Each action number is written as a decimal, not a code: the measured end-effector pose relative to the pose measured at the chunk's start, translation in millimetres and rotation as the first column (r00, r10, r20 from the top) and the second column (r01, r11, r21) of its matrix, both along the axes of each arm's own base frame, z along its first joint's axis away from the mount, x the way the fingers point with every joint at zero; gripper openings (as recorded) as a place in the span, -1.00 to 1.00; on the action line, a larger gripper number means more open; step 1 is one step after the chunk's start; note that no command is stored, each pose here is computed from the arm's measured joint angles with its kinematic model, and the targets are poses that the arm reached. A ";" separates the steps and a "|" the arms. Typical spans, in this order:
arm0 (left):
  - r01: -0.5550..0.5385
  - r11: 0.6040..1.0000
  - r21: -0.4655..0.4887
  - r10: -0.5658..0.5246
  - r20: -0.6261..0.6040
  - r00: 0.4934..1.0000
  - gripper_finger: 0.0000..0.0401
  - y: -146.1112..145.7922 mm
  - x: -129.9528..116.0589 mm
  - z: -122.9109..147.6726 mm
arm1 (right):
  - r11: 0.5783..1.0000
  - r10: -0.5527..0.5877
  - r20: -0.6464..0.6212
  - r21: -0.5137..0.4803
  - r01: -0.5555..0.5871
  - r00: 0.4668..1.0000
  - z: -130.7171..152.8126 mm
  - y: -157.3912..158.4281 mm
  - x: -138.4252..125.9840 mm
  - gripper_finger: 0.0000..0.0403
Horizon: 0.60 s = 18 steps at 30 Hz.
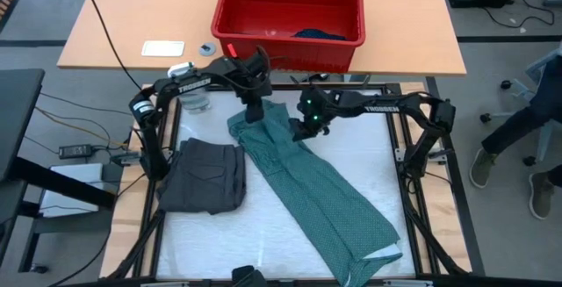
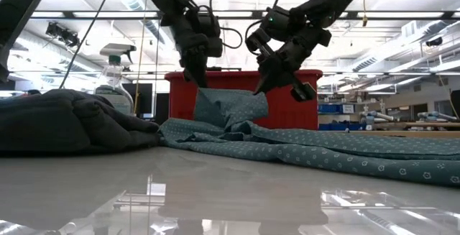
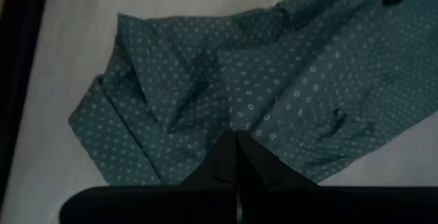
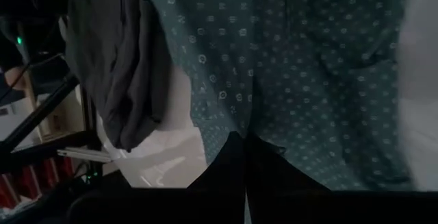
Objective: Fold Laundry from Bin
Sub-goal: Fold the green polo shirt on the table
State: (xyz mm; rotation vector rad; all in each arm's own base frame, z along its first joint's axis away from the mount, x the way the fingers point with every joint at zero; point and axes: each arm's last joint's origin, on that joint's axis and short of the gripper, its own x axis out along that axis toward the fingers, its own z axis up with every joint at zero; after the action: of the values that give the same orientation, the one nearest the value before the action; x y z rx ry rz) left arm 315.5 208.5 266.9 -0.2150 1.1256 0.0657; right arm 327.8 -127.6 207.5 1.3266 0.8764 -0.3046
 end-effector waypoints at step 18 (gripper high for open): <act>0.216 0.964 -0.152 -0.237 -0.134 0.962 -1.00 -19.9 -22.3 -0.1 | 0.994 0.099 0.019 0.044 -0.100 0.995 -10.5 47.5 37.9 -0.99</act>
State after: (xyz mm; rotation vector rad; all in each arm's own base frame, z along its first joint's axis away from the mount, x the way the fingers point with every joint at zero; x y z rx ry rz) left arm 293.2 188.6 266.9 -0.2038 1.3006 -0.2031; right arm 365.7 -80.1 197.0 1.3198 0.9371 -0.1969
